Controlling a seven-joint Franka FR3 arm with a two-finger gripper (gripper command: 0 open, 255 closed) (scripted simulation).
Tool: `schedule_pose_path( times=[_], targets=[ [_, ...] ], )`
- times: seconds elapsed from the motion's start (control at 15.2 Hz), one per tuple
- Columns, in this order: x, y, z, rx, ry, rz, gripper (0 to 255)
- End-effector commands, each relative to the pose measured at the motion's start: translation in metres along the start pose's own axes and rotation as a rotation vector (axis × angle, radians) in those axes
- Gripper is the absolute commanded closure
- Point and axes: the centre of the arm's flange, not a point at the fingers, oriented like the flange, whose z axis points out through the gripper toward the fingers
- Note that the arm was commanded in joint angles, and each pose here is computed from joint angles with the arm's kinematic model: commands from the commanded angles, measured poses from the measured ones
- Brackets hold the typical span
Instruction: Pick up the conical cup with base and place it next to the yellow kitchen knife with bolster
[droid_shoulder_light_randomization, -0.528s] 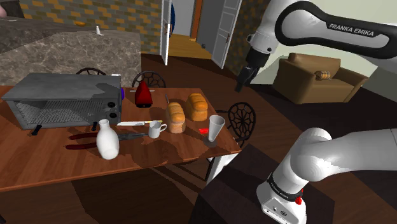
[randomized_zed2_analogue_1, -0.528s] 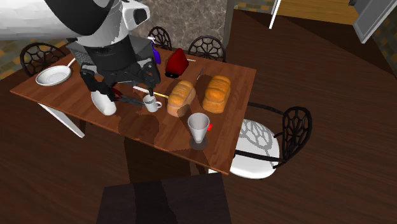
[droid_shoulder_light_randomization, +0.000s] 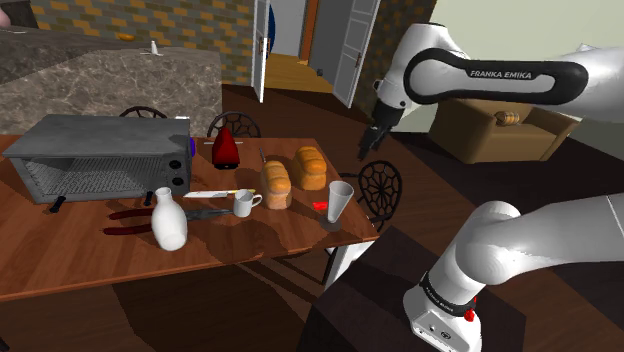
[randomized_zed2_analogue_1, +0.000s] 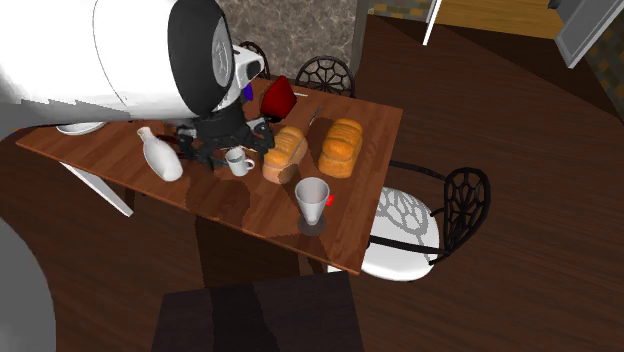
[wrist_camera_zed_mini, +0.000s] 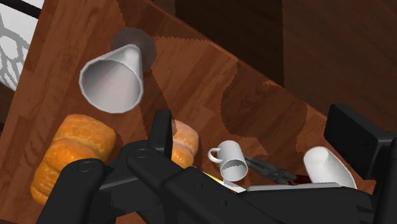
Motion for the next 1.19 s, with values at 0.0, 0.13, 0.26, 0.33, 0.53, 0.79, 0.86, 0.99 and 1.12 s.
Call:
schedule_pose_path(
  times=[0.0,0.13,0.26,0.33,0.53,0.79,0.86,0.99,1.12],
  targets=[
    [0.007,0.007,0.022,-0.008,0.003,-0.005,0],
    [0.014,0.015,0.046,-0.015,0.003,-0.009,0],
    [0.021,0.024,0.069,-0.022,0.003,-0.013,0],
    [0.024,0.029,0.081,-0.026,0.003,-0.015,0],
    [0.035,0.042,0.116,-0.037,0.002,-0.022,0],
    [0.049,0.061,0.162,-0.051,0.002,-0.030,0],
    [0.053,0.066,0.174,-0.055,0.002,-0.032,0],
    [0.060,0.075,0.197,-0.062,0.002,-0.036,0],
    [0.067,0.085,0.220,-0.069,0.002,-0.040,0]
  ],
)
